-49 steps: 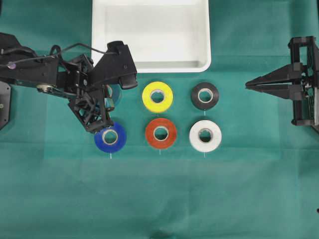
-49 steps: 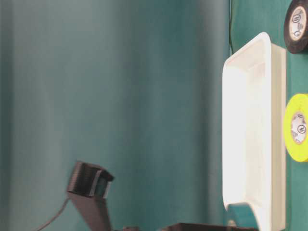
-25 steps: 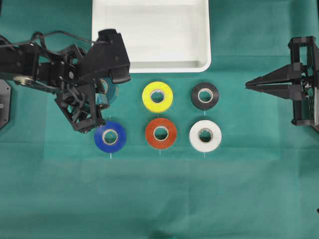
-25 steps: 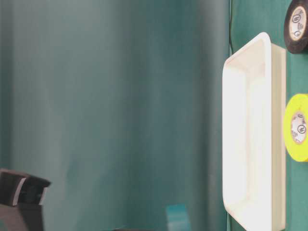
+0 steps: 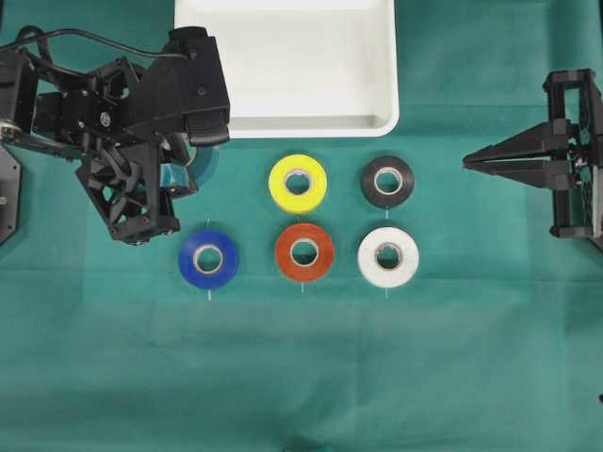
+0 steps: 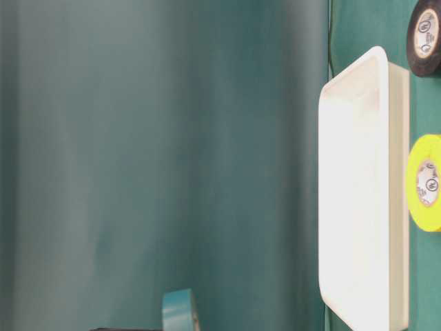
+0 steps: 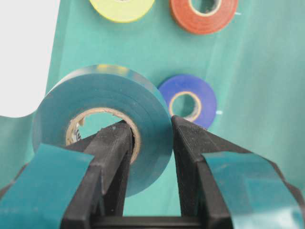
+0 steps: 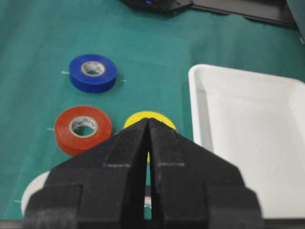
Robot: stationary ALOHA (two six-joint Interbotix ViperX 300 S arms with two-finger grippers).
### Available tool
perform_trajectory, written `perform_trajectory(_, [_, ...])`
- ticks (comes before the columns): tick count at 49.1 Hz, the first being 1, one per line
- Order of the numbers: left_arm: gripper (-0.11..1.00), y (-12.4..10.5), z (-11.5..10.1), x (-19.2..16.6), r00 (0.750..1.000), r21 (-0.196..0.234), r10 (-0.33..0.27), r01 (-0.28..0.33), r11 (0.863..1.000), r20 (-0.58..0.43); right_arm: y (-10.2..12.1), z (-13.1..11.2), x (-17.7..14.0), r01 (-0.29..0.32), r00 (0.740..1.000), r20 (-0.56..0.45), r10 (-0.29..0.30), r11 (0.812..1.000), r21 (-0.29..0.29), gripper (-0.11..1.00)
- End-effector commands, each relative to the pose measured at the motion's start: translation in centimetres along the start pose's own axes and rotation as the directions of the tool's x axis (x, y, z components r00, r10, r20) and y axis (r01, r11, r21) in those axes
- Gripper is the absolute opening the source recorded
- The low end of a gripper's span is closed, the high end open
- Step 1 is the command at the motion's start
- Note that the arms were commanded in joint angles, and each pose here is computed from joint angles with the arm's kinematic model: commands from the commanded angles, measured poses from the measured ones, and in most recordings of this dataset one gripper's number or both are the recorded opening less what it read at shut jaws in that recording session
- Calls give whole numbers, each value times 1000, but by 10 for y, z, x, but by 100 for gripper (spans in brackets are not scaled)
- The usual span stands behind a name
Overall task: Place the tape from the fixed location into the white case.
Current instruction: 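Spread the left gripper fingers inside the hole to grip the roll, then lift the teal roll with the left gripper and move it back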
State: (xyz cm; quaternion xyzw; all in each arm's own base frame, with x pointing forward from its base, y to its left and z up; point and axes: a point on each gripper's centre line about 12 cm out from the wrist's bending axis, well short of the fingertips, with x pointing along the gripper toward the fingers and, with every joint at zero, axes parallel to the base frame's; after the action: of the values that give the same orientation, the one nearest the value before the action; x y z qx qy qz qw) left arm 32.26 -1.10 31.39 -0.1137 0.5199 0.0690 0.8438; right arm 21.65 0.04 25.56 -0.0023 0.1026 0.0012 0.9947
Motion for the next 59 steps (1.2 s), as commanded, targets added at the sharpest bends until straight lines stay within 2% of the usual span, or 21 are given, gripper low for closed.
perform_trajectory(1, [22,-3,6,-17,999,7,-12,12,1000,45,0,11,1,0,999,32,0,1000,0,0])
perform_trajectory(47, [22,-3,5,-17,999,5,-11,11,1000,38,0,10,2,0,1000,25,0,1000,0,0])
perform_trajectory(59, [22,8,5,-17,999,-21,4,-3,1000,39,0,10,2,0,1000,25,0,1000,2,0])
